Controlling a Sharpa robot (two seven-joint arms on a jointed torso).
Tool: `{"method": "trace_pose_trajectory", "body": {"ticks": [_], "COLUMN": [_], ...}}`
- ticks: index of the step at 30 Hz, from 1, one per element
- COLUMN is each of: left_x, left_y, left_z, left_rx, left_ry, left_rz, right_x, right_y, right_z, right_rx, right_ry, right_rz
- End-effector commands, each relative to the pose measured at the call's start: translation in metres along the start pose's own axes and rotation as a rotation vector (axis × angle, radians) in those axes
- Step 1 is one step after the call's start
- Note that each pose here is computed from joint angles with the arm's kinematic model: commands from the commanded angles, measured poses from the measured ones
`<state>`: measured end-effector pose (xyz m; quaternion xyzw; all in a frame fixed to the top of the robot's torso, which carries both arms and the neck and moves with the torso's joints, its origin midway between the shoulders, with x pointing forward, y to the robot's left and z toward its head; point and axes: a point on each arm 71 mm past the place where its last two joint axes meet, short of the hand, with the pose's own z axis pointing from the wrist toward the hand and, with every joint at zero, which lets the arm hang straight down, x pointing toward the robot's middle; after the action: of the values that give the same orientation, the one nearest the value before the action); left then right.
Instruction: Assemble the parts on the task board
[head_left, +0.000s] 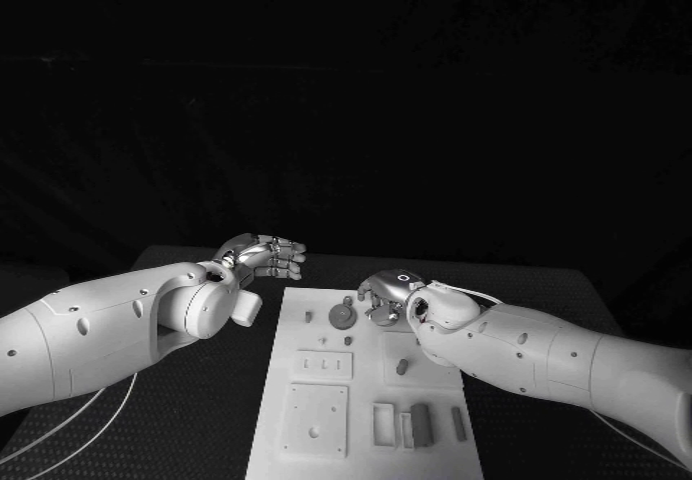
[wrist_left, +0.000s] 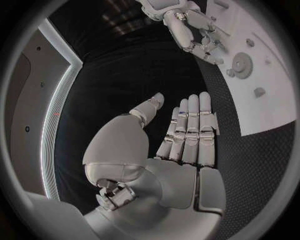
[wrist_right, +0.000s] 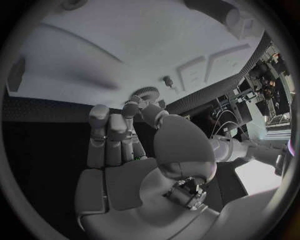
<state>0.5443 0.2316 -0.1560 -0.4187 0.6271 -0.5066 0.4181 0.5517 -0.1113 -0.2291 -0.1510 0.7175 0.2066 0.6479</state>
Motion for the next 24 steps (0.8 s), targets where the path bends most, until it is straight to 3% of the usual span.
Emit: {"method": "trace_pose_trajectory", "body": {"ticks": [1, 4, 11, 19, 24], "left_x": [-0.0018, -0.0027, -0.0077, -0.0103, -0.0107], "left_y": [-0.002, -0.002, -0.0014, -0.0009, -0.0009], "left_z": [-0.0007, -0.0008, -0.001, -0.0007, -0.0012], "left_rx": [0.017, 0.019, 0.02, 0.021, 0.021], "left_ry": [0.0, 0.0, -0.006, -0.006, -0.008], "left_rz": [0.003, 0.004, 0.012, 0.015, 0.016], "right_x": [-0.017, -0.029, -0.049, -0.049, -0.047], "right_y": [-0.002, -0.013, -0.06, -0.11, -0.126], "right_z": [-0.006, -0.013, -0.036, -0.06, -0.066], "right_rx": [-0.05, -0.063, -0.039, 0.022, 0.052], "right_ry": [-0.122, -0.135, -0.091, -0.04, -0.024], "right_rz": [0.126, 0.18, 0.303, 0.301, 0.268]}}
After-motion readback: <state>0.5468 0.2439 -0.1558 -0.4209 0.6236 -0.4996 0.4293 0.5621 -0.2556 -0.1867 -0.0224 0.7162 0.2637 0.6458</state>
